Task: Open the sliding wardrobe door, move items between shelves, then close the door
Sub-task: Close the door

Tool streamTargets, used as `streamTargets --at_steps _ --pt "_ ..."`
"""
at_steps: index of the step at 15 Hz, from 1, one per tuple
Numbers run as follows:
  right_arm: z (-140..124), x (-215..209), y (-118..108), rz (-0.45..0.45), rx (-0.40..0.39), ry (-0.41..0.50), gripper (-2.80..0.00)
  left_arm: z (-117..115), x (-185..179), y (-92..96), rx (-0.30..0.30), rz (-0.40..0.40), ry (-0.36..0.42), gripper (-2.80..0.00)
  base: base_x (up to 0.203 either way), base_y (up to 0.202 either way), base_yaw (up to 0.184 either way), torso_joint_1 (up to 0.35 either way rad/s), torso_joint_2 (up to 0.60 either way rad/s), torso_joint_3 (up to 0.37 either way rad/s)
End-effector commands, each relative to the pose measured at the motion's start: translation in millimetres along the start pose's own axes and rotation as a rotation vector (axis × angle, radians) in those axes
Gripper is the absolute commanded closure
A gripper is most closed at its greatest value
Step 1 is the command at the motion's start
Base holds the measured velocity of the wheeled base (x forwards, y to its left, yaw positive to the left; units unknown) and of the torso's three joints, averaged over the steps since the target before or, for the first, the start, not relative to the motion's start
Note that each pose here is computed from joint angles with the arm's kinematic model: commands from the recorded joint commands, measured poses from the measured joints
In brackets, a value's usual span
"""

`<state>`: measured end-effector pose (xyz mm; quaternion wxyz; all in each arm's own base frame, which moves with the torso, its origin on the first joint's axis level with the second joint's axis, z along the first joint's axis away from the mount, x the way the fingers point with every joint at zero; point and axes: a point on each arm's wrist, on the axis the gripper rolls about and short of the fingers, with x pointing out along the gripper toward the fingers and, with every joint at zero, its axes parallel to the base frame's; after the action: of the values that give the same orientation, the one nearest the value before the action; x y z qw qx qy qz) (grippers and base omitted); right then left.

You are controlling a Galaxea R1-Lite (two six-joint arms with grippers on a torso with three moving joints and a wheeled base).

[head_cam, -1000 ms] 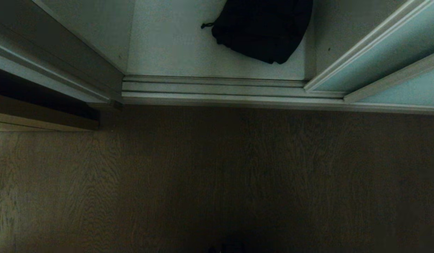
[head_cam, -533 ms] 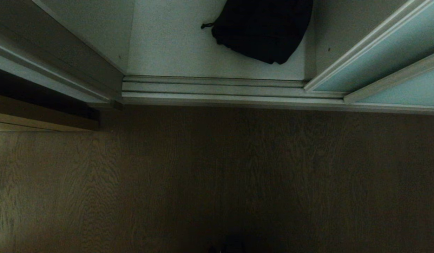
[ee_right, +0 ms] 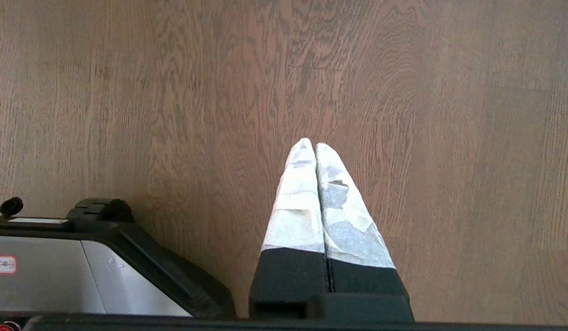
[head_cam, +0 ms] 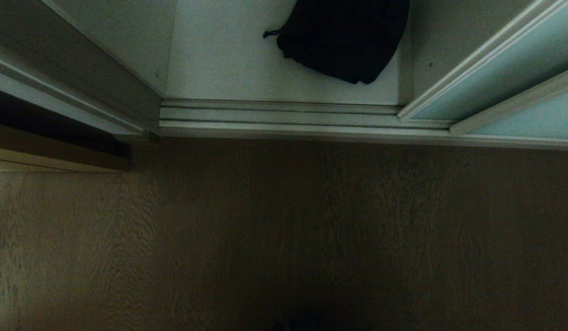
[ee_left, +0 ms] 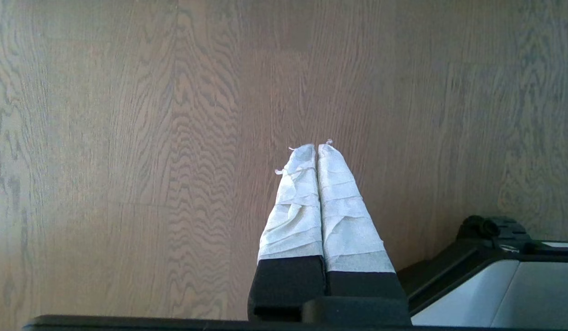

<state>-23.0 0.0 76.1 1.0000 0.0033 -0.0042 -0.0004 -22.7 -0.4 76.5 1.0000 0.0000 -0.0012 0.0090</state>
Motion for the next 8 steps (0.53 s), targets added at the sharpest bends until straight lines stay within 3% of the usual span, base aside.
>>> streamTargets --at_steps 1,8 --pt "-0.1 0.2 0.0 0.0 0.001 0.004 0.0 0.0 0.0 0.0 0.0 0.0 -0.001 0.0 0.0 0.0 0.0 0.0 0.0 0.0" --pt "-0.1 0.1 0.0 0.001 0.0 0.002 0.0 0.0 0.0 0.0 0.001 0.0 -0.001 0.0 0.0 0.0 0.0 0.0 0.0 0.0"
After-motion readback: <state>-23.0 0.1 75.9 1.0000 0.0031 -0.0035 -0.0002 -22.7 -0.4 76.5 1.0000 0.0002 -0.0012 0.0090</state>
